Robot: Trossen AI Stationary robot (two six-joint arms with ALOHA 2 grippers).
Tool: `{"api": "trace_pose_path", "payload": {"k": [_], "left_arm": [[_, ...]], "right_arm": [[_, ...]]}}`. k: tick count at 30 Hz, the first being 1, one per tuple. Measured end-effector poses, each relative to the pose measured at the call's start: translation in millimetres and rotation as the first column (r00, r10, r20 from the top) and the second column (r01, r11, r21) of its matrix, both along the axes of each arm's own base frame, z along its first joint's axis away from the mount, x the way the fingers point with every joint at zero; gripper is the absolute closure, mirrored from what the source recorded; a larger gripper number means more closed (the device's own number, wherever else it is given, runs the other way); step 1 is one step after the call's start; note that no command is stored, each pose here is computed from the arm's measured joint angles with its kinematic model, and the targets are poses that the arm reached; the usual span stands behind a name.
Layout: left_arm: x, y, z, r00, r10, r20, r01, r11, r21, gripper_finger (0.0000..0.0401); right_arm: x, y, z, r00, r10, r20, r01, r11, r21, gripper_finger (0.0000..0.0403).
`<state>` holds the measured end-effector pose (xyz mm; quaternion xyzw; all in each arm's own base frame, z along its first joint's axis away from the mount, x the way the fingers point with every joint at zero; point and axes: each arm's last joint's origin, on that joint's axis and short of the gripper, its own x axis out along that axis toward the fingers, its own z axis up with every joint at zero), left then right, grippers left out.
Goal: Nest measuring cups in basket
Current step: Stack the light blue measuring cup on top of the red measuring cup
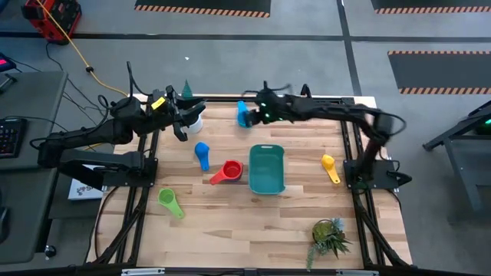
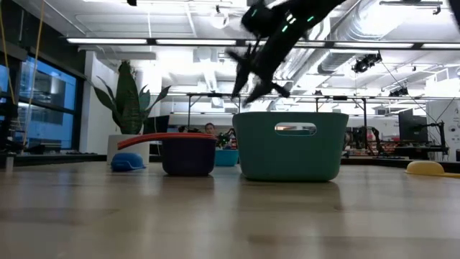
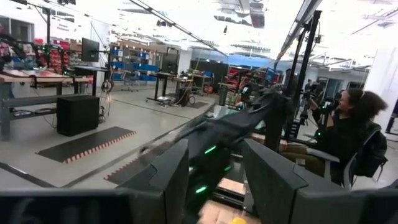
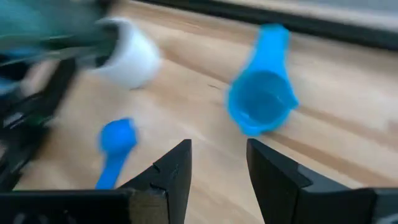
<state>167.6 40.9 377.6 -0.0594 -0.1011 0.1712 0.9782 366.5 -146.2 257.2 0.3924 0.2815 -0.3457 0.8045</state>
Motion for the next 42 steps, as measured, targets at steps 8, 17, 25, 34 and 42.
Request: {"api": "trace_pose_path", "payload": {"k": [8,17,25,34,42], "left_arm": [[0,0,0,1.000,-0.001,0.000,0.001,1.000,0.002,0.0259],[0,0,0,1.000,-0.001,0.000,0.001,1.000,0.002,0.0259],[0,0,0,1.000,-0.001,0.000,0.001,1.000,0.002,0.0259],[0,0,0,1.000,-0.001,0.000,0.001,1.000,0.002,0.0259],[0,0,0,1.000,-0.001,0.001,0.001,1.000,0.002,0.0259]], "right_arm": [[32,-43,-59,0.961,-0.182,-0.207,0.231,0.942,0.245,0.0258],[52,-52,-92,0.918,-0.319,-0.237,0.381,0.875,0.300,0.0258],[52,-54,-94,0.885,-0.400,-0.236,0.455,0.852,0.261,0.0300],[48,-59,-94,0.899,-0.351,-0.260,0.409,0.885,0.221,0.0386],[12,-66,-29,0.926,-0.044,-0.376,0.048,0.999,0.002,0.0399]]}}
